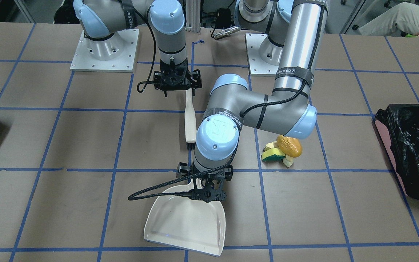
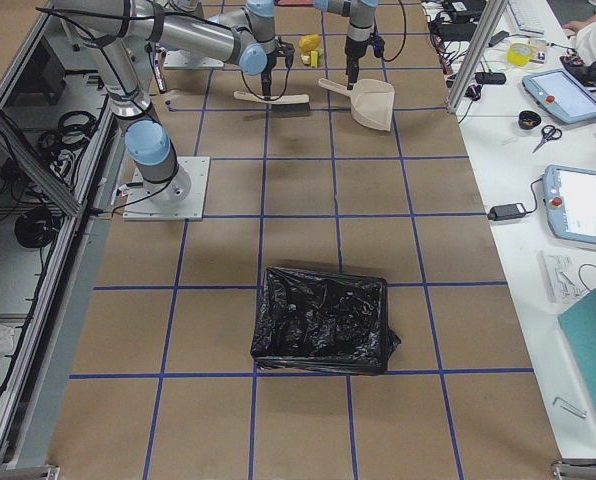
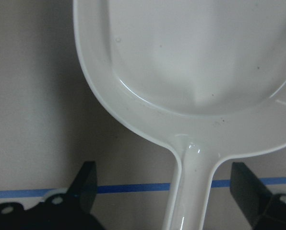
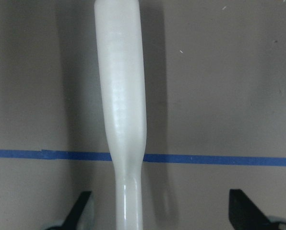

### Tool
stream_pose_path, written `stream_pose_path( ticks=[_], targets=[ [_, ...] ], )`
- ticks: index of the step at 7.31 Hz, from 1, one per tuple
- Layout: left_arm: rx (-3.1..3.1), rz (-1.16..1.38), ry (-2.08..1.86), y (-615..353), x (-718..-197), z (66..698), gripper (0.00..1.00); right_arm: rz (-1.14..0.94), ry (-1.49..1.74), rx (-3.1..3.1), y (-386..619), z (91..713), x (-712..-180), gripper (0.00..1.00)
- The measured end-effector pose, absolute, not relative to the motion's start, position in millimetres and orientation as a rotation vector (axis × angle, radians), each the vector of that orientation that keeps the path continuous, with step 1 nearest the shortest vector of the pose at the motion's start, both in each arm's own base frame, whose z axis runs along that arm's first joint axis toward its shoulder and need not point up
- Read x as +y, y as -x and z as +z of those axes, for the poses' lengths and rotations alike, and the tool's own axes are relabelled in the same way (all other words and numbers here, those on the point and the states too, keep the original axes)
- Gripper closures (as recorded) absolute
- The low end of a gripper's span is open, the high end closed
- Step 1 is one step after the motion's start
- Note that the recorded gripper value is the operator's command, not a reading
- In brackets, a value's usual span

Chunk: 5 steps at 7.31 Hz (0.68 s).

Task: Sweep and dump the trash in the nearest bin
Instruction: 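Grasp the dustpan handle with the left gripper while the right grasps the brush, then lift the dustpan with the left gripper while the right gripper lifts the brush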

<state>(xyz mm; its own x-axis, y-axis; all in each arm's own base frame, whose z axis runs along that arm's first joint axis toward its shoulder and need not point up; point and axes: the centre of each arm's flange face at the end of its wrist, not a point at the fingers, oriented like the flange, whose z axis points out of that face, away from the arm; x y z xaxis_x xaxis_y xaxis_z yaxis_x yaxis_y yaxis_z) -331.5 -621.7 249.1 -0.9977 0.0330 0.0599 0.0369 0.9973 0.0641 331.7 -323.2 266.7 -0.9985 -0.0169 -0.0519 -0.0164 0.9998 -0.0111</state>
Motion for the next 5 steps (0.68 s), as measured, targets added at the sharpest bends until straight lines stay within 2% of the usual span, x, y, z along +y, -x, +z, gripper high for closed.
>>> stream_pose_path(
  ticks=[2, 3, 5],
  targets=[
    [-3.09, -0.152, 0.077, 336, -604, 238, 0.0, -0.013, 0.006, 3.092, -345, 251, -321, 0.0],
    [-3.093, -0.177, 0.082, 335, -594, 234, 0.06, -0.001, 0.009, 3.098, -350, 246, -316, 0.0],
    [-3.097, -0.194, 0.095, 336, -578, 236, 0.33, 0.026, 0.026, 3.112, -354, 238, -307, 0.0]
  ],
)
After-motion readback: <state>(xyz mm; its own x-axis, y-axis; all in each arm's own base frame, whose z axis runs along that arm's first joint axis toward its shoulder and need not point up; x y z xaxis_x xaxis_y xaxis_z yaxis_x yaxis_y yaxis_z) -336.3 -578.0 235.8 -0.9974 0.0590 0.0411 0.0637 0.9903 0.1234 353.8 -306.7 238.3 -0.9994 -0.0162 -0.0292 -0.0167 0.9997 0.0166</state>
